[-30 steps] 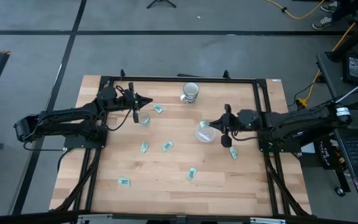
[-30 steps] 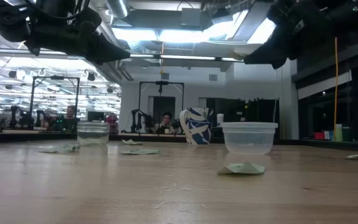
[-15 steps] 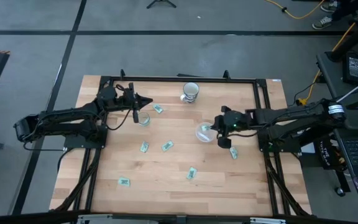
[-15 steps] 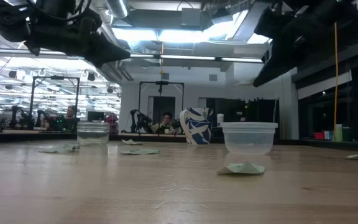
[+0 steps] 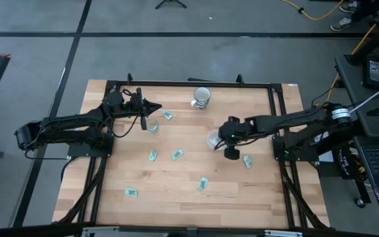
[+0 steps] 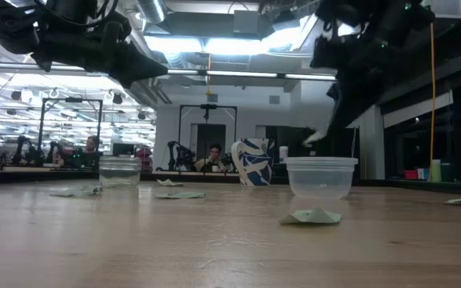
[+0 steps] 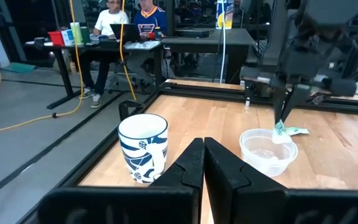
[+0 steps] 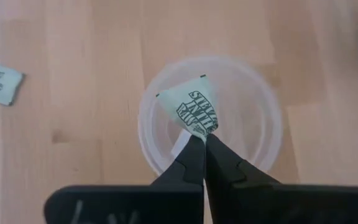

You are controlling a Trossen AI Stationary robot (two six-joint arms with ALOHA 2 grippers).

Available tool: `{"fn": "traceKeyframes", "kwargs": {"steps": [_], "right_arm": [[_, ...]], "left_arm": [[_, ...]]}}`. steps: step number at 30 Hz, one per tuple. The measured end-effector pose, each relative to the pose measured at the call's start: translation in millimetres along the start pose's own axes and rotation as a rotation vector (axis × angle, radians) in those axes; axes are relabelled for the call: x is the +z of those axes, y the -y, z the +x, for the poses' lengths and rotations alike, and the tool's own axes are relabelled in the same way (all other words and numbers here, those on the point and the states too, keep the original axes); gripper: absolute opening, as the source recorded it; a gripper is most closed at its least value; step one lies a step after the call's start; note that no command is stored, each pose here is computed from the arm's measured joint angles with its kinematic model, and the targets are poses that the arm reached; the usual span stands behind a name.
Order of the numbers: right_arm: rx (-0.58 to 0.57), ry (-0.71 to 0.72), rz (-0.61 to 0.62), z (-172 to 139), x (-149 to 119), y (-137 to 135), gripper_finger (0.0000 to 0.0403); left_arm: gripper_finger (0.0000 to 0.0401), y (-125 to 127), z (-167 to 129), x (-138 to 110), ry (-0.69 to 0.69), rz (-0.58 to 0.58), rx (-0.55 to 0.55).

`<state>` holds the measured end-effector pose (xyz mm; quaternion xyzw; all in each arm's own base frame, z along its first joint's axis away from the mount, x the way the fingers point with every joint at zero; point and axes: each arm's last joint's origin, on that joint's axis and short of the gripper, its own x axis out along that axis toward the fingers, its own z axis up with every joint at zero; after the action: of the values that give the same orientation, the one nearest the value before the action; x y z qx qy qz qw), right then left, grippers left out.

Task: Pick and place Stevia / Truvia into bins
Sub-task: Put the stevia packet into the transparent container

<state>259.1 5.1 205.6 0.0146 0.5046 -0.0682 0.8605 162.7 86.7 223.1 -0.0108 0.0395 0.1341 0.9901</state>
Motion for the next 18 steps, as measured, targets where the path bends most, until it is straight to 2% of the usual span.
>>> {"fn": "traceKeyframes", "kwargs": {"steps": [8, 18], "right_arm": [[-0.013, -0.067, -0.003, 24.5, -1.1, 0.3, 0.0], [-0.029, -0.073, 0.027, 38.7, 0.9, 5.9, 0.0011]], "left_arm": [[0.0006, 0.0, 0.0, 0.0, 0.0, -0.023, 0.0], [0.0006, 0.0, 0.0, 0.0, 0.0, -0.025, 0.0]]}}
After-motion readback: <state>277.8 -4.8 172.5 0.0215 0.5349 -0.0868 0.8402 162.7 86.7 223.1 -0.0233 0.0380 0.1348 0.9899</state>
